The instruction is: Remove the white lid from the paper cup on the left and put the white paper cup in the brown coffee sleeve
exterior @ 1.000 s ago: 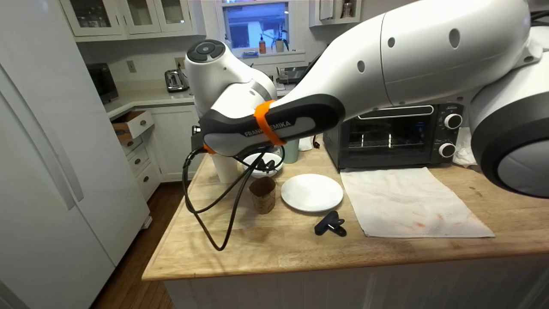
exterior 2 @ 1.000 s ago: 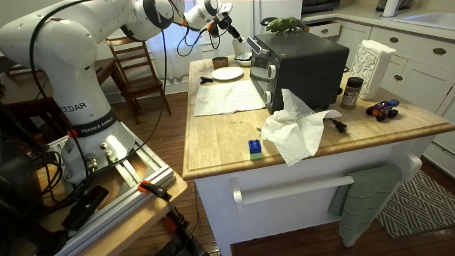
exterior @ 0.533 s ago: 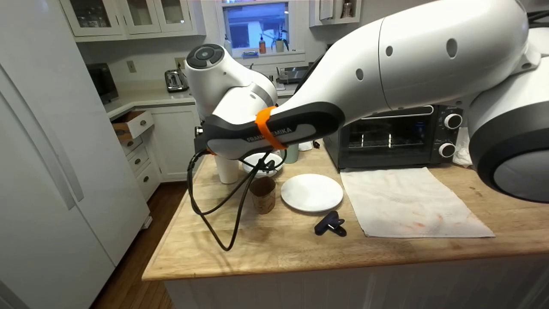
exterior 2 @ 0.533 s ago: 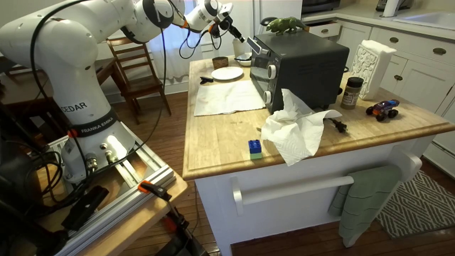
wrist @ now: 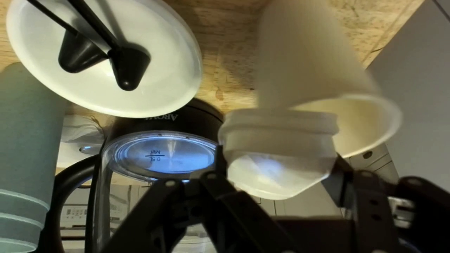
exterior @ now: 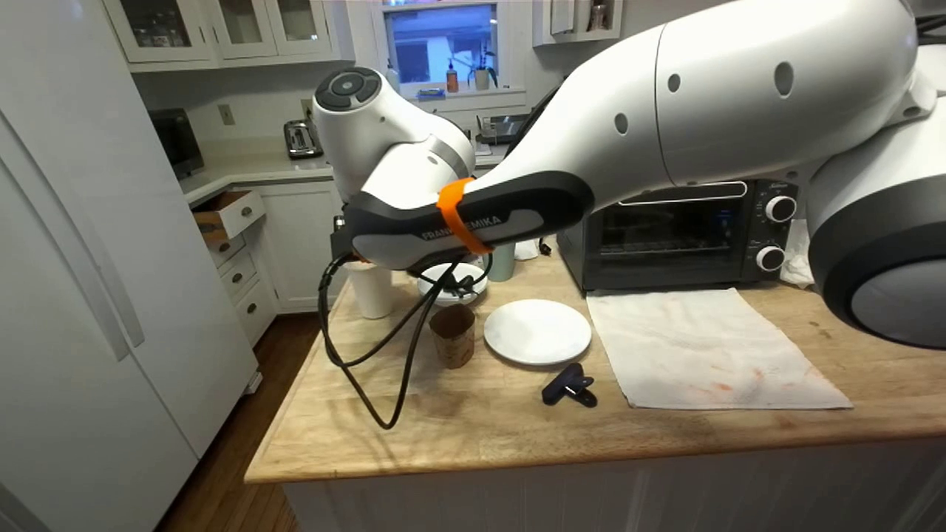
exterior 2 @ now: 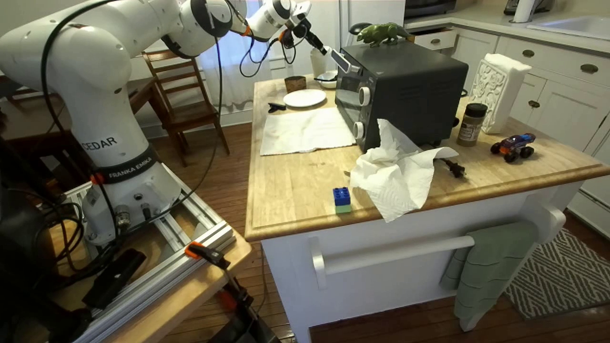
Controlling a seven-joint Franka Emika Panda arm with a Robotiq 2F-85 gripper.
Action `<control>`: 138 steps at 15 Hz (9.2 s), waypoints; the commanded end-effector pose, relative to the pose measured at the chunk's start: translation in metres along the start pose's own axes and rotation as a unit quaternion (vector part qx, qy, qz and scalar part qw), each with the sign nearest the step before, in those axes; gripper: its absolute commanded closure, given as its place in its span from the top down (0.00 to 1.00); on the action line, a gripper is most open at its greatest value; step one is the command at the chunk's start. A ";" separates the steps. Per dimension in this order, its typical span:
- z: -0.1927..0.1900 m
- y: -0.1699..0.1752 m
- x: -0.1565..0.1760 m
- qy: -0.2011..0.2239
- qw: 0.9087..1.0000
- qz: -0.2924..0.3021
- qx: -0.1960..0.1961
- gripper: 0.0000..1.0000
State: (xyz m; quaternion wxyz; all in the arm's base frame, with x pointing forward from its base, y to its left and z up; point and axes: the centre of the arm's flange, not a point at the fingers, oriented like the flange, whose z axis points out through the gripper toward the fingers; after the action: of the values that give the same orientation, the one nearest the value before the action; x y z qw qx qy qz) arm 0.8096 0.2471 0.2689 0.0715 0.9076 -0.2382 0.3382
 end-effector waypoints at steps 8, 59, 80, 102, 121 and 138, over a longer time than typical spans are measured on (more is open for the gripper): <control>-0.005 -0.038 0.034 -0.027 0.998 0.012 -0.047 0.55; 0.004 0.180 0.011 -0.133 0.859 0.370 -0.328 1.00; -0.021 0.003 0.023 -0.206 0.947 0.244 -0.042 1.00; 0.021 -0.011 0.015 -0.186 0.937 0.295 -0.009 0.91; 0.021 -0.006 0.023 -0.182 0.931 0.316 -0.011 0.61; 0.016 -0.009 0.029 -0.178 0.932 0.316 -0.004 0.41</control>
State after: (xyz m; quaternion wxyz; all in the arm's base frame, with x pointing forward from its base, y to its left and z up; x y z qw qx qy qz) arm 0.8059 0.2275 0.2724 -0.0678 0.8354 -0.5163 0.1759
